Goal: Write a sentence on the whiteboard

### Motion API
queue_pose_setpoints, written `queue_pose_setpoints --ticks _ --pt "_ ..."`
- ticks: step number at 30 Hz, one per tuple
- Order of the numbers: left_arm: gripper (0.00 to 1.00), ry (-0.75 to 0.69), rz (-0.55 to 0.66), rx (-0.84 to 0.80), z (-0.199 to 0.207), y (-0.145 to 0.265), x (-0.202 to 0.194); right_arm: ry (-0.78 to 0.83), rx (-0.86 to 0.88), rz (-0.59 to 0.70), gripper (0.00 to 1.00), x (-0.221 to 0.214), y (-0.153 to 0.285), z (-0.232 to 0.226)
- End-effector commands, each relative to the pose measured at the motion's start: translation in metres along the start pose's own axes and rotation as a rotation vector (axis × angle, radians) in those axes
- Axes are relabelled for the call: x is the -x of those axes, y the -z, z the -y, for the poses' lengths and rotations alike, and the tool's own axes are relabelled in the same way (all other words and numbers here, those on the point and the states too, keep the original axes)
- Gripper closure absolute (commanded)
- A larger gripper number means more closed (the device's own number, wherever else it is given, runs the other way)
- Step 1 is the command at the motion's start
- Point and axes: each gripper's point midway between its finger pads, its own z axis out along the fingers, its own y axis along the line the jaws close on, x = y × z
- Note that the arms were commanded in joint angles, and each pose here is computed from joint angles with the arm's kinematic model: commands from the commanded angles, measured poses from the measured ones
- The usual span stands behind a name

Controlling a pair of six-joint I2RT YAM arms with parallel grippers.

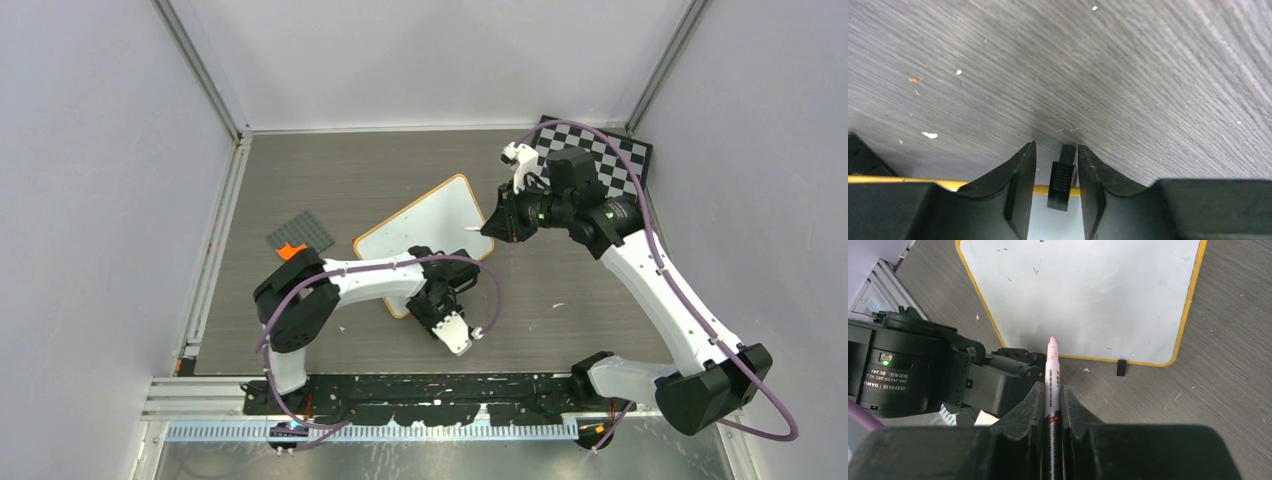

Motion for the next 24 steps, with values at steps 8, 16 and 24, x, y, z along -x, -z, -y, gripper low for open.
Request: queue_pose_setpoints --ticks 8,16,24 --pt "0.31 0.091 0.147 0.111 -0.005 0.075 0.049 0.034 0.004 0.090 1.00 0.043 0.002 -0.003" --pt "0.32 0.570 0.465 0.049 0.024 0.188 0.094 -0.019 -0.002 0.170 1.00 0.085 0.009 0.013" --pt "0.33 1.339 0.747 0.549 -0.037 0.300 -0.058 -0.089 0.029 0.167 1.00 0.086 -0.011 0.030"
